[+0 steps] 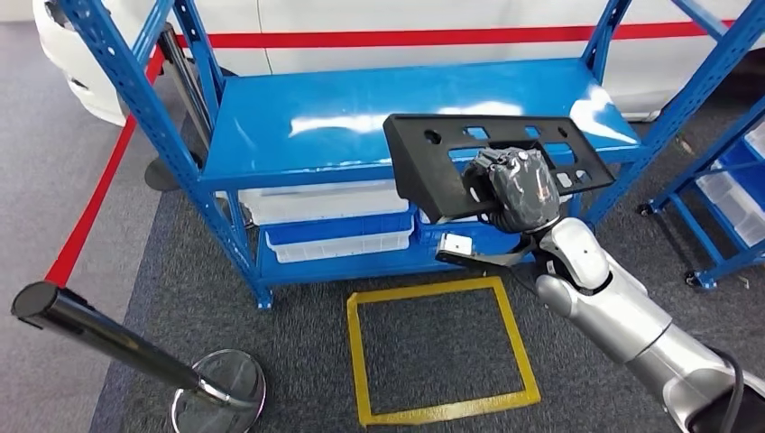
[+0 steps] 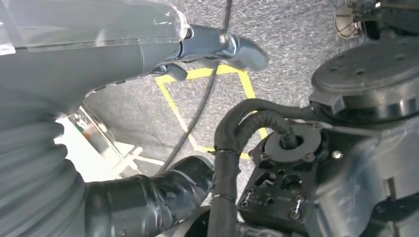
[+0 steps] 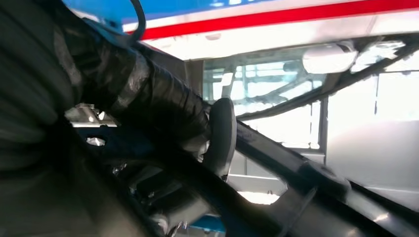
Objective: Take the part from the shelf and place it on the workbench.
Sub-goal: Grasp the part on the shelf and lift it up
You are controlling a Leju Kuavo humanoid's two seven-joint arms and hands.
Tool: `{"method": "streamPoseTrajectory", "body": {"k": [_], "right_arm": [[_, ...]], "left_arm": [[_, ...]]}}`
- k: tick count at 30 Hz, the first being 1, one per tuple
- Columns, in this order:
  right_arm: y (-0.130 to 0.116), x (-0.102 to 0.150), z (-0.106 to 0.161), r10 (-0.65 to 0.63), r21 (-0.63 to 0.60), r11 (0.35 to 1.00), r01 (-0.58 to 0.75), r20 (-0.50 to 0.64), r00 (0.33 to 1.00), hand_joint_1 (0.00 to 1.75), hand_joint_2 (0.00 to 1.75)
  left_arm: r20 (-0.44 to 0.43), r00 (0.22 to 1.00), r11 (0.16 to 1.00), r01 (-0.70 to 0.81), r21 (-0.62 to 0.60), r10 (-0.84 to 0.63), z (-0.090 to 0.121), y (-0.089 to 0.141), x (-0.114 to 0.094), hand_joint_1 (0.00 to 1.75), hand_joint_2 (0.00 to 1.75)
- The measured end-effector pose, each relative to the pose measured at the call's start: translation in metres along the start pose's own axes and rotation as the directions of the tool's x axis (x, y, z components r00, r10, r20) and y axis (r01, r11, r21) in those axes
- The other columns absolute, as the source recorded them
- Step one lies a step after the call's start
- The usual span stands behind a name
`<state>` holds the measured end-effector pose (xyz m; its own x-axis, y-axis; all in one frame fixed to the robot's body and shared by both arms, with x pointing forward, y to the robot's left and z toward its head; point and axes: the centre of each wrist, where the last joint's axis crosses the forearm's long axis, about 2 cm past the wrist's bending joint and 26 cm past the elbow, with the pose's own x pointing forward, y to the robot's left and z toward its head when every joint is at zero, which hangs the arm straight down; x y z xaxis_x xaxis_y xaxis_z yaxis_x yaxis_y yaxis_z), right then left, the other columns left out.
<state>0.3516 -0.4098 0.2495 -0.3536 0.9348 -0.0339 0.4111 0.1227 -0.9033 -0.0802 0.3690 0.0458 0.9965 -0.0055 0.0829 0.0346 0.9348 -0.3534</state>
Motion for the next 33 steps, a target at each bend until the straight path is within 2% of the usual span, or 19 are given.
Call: {"method": "streamPoseTrajectory", "body": {"k": [16, 33], "right_arm": [[0.003, -0.001, 0.006, 0.0, 0.019, 1.0, 0.0, -0.01, 1.0, 1.75, 1.75], [-0.001, -0.011, -0.007, -0.012, 0.017, 1.0, 0.013, -0.047, 0.999, 1.75, 1.75]], "left_arm": [[-0.004, 1.0, 1.0, 0.017, 0.023, -0.017, 0.002, 0.005, -0.001, 0.0, 1.75], [-0.022, 0.994, 0.994, 0.106, -0.012, -0.107, -0.006, -0.001, 0.002, 0.0, 1.75]]}}
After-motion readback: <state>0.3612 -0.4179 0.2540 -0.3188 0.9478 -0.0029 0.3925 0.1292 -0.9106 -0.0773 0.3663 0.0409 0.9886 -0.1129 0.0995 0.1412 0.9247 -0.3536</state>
